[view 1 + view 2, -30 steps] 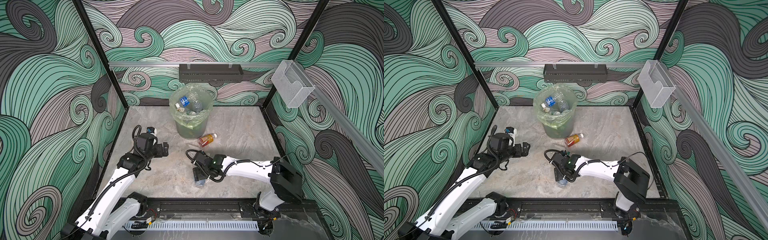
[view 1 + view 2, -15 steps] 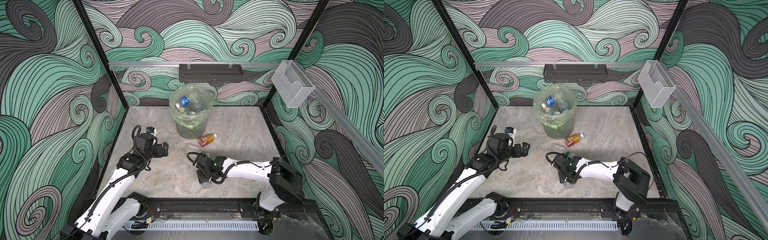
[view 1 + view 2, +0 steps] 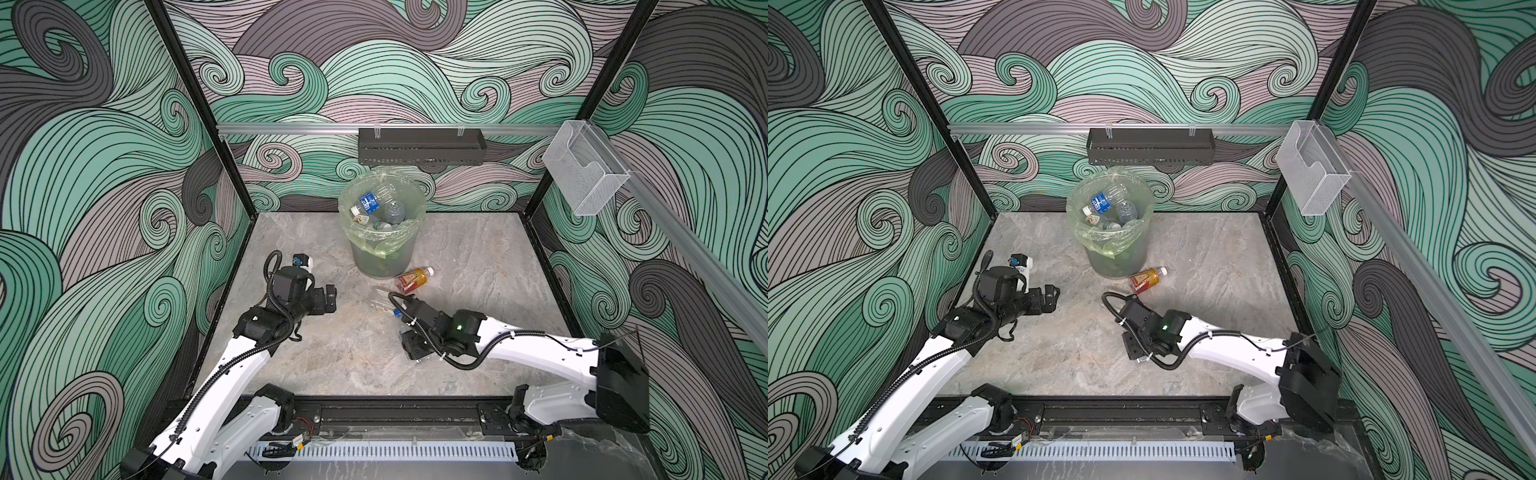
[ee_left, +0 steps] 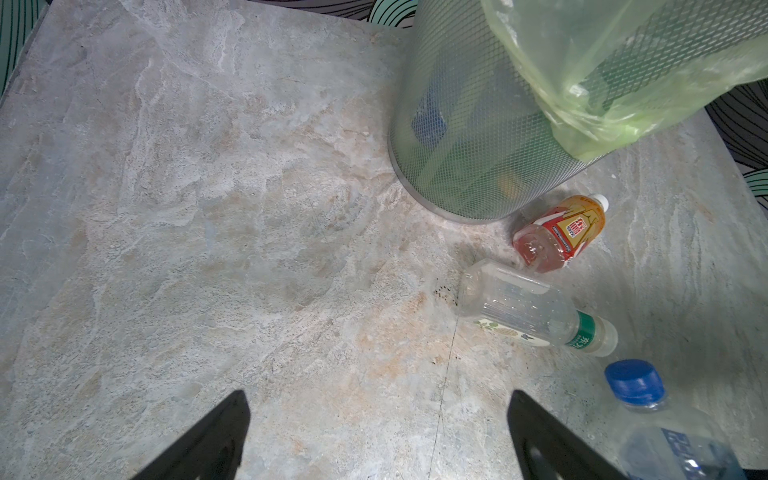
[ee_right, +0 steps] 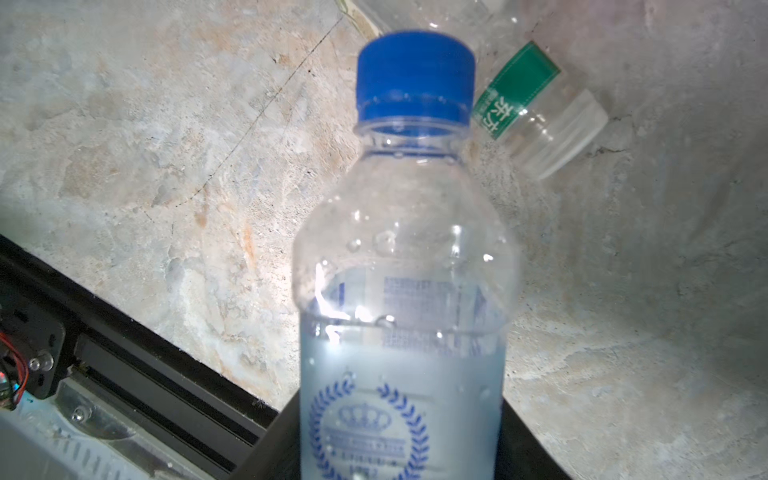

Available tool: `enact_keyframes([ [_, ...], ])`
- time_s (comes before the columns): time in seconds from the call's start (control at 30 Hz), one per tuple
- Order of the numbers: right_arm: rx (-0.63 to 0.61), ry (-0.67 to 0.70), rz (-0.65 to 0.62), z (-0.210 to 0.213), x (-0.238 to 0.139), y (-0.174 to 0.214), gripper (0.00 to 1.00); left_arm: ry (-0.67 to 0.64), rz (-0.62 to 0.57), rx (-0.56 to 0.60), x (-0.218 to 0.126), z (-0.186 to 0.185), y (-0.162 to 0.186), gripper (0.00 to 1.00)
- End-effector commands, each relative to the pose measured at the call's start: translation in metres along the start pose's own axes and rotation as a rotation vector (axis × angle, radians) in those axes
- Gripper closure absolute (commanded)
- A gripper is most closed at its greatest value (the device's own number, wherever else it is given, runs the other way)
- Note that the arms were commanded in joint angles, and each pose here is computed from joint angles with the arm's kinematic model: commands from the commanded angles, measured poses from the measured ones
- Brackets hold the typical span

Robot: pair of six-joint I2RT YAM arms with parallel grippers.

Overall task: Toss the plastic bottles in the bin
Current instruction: 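Lift the blue-cap bottle with right gripper, carry over bin, release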

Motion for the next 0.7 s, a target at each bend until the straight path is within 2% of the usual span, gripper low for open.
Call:
enact_keyframes([
  [0.0,-0.005,-0.023,-0.037,-0.018,-0.015,0.003,0.45,-0.023,-0.012,0.002,-0.004,0.003,-0.003,0.01],
  [0.23,-0.001,-0.110,-0.216,-0.042,-0.063,-0.011,0.47,-0.016,-0.013,-0.004,-0.004,0.002,-0.003,0.01],
  [0.37,-0.022,-0.156,-0.325,-0.048,-0.093,-0.041,0.48,-0.008,-0.016,-0.003,-0.003,0.001,-0.004,0.01],
  [0.53,-0.096,-0.225,-0.519,-0.032,-0.138,-0.122,0.48,0.015,-0.029,-0.017,-0.001,-0.002,-0.008,0.01],
  [0.67,-0.112,-0.217,-0.662,-0.020,-0.161,-0.215,0.46,0.024,-0.035,-0.005,-0.004,-0.004,-0.012,0.01],
])
Point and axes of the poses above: each gripper's point midway between its finger pads, its own x axis out along the fingers, its own z axis along the line the jaws close on, y = z × x, the point moved 9 cm from there along -x, back along the fingers, and after that the axes turned 2 degrees about -x, right-handed, at the moved point
